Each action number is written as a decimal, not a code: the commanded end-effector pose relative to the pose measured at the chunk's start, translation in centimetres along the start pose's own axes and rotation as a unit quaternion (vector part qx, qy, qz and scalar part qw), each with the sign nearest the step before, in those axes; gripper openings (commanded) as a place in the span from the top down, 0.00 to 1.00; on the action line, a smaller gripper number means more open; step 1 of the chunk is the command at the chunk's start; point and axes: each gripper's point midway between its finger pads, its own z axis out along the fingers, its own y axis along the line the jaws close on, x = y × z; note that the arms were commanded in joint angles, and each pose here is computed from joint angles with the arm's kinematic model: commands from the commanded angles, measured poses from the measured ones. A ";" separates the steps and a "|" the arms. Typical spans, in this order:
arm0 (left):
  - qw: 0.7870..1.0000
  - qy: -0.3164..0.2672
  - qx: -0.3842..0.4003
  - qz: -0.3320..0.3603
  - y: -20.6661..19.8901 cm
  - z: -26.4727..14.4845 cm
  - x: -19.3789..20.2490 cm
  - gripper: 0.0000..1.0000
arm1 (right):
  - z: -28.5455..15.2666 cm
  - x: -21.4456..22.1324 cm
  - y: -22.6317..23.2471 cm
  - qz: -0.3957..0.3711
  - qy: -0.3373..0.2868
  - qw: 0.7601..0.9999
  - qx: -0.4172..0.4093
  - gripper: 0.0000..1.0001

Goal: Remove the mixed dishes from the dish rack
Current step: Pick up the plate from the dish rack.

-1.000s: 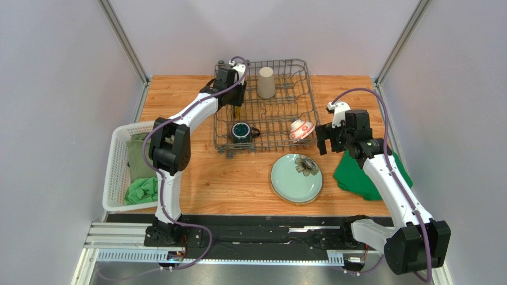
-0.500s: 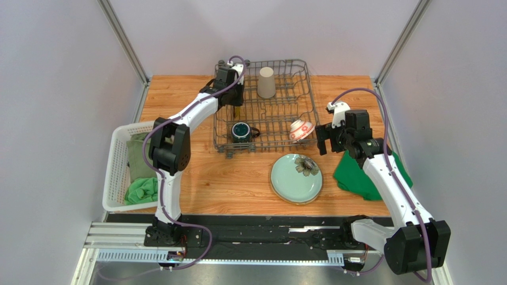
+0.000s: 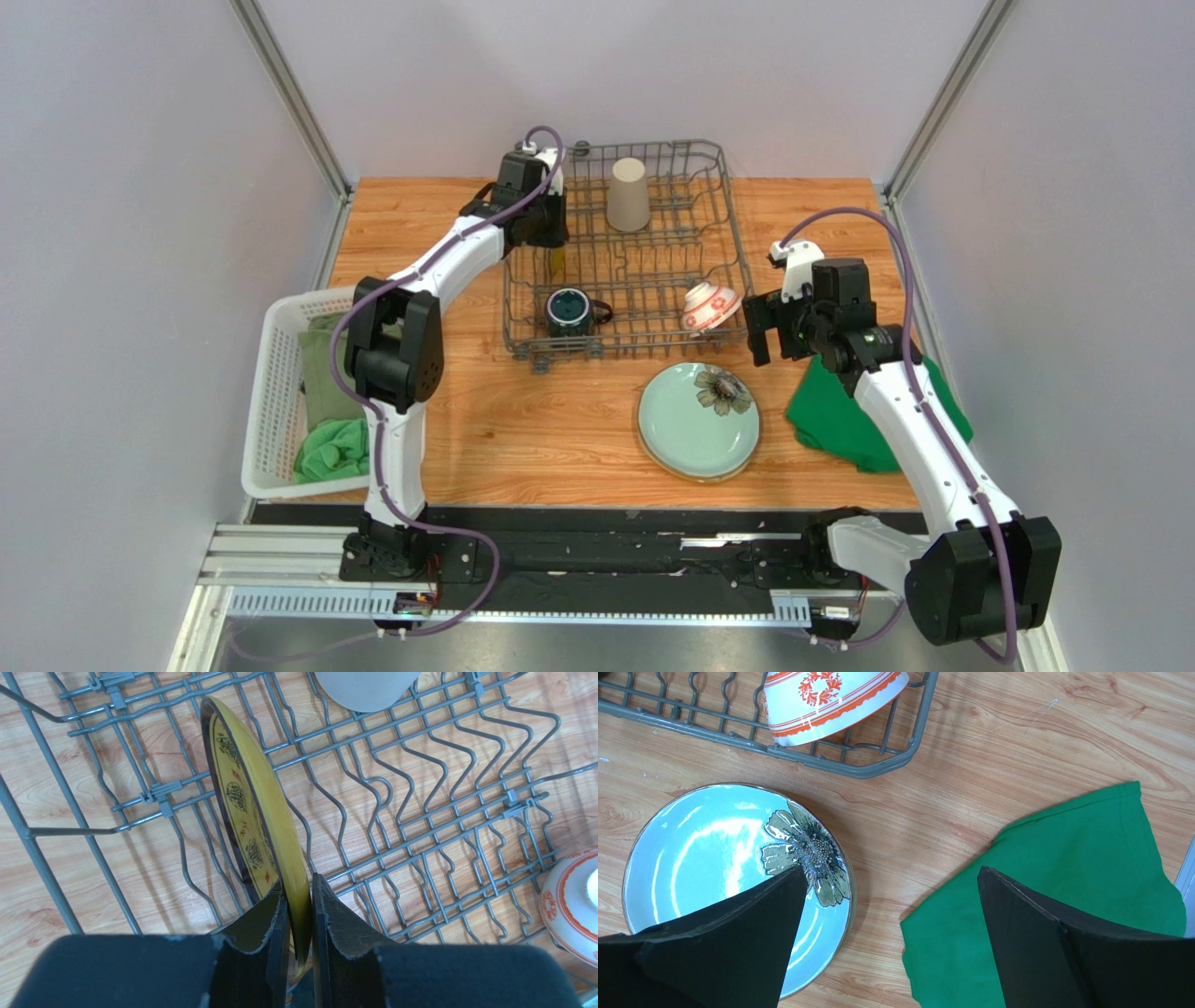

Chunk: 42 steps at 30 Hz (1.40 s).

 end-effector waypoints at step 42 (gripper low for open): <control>0.895 -0.239 0.094 0.365 -16.1 -23.4 -4.1 1.00 | -1.7 -1.9 -3.7 0.037 -0.045 0.995 0.086 0.01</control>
